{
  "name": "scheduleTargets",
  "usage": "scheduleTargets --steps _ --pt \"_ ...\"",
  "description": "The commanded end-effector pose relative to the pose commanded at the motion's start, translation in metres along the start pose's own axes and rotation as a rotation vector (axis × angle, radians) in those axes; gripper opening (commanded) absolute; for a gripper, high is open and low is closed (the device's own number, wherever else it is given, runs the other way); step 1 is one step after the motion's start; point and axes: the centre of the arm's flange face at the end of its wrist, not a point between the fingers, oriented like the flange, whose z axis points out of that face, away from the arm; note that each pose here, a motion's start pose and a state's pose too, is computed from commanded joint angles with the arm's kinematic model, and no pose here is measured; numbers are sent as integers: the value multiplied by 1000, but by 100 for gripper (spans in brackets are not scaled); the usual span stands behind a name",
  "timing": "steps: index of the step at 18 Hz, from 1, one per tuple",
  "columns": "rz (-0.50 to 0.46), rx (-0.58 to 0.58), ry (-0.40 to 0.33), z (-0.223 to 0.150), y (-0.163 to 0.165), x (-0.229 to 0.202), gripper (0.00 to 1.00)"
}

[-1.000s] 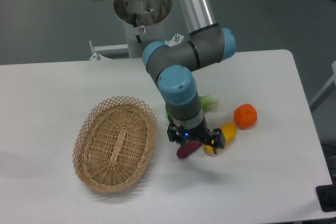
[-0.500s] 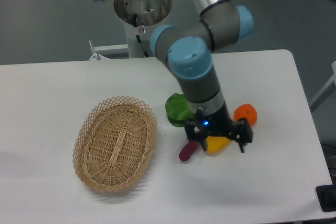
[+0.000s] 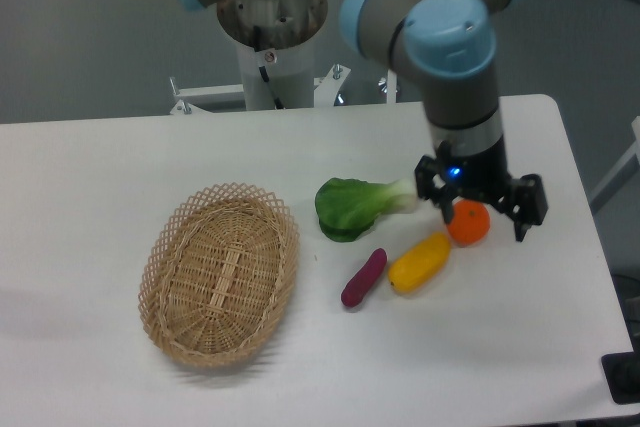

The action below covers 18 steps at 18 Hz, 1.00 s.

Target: Place the sweet potato on the table

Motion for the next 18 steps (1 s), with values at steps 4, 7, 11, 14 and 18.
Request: scheduleTargets --steps 4,7,11,14,18 --pt "94 -8 26 -8 36 -8 100" --pt "147 7 36 -8 54 -13 100" --pt "157 26 35 -9 60 -15 100" --pt "157 26 37 -8 60 -14 100" --pt "156 31 37 -7 60 -14 100"
